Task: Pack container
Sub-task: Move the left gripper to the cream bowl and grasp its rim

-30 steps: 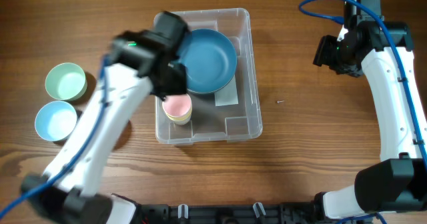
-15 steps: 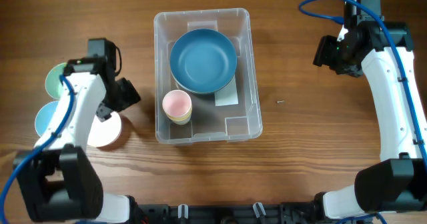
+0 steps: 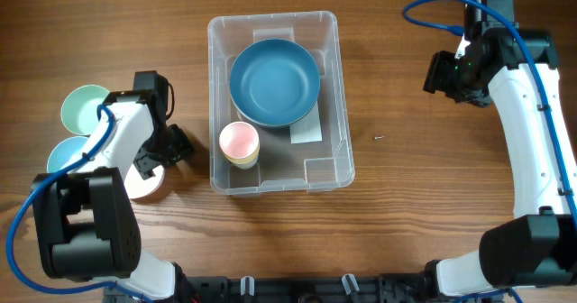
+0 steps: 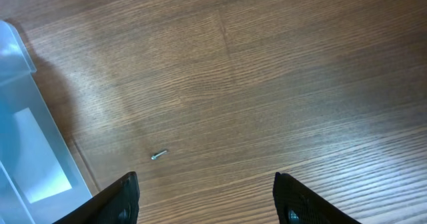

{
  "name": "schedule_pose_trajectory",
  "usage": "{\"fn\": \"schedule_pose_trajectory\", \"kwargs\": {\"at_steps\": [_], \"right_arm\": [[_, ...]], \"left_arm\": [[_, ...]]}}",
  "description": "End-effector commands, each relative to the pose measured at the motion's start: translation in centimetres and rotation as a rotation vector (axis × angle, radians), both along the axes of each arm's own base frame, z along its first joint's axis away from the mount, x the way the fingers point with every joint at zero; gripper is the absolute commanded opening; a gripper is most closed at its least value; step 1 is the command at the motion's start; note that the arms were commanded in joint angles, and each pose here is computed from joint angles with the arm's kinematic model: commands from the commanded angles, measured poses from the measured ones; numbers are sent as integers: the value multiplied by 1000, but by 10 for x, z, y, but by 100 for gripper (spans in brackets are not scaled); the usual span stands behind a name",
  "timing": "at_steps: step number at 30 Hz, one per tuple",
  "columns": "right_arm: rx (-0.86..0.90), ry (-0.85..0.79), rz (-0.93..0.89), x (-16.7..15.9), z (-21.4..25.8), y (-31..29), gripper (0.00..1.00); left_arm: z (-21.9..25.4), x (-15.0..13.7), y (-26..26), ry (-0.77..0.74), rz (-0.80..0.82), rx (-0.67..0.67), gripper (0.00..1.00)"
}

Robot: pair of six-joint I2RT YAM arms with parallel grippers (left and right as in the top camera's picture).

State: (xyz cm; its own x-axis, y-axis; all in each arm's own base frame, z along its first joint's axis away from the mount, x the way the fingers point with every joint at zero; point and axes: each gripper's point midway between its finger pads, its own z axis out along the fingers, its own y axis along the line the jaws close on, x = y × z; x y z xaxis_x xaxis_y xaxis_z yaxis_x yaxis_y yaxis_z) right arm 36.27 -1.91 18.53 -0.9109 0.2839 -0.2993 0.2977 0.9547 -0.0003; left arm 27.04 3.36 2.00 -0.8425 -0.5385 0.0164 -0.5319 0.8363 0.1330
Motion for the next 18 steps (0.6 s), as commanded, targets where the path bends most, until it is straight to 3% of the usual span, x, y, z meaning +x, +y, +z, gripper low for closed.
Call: {"fn": "schedule_pose_trajectory", "kwargs": {"at_steps": [1, 6, 8, 11, 18], "right_arm": [[4, -6, 22, -2, 6, 3, 65], [4, -4, 21, -2, 6, 3, 65], [3, -4, 22, -2, 6, 3, 66], [0, -9, 20, -1, 6, 2, 66], [-8, -40, 18, 6, 9, 1, 66]], "left_arm": [[-6, -3, 6, 8, 15, 20, 66], [-6, -1, 6, 0, 15, 21, 34], [-6, 0, 6, -2, 15, 21, 14], [-6, 0, 6, -3, 15, 21, 4], [22, 12, 3, -49, 2, 23, 4]]}}
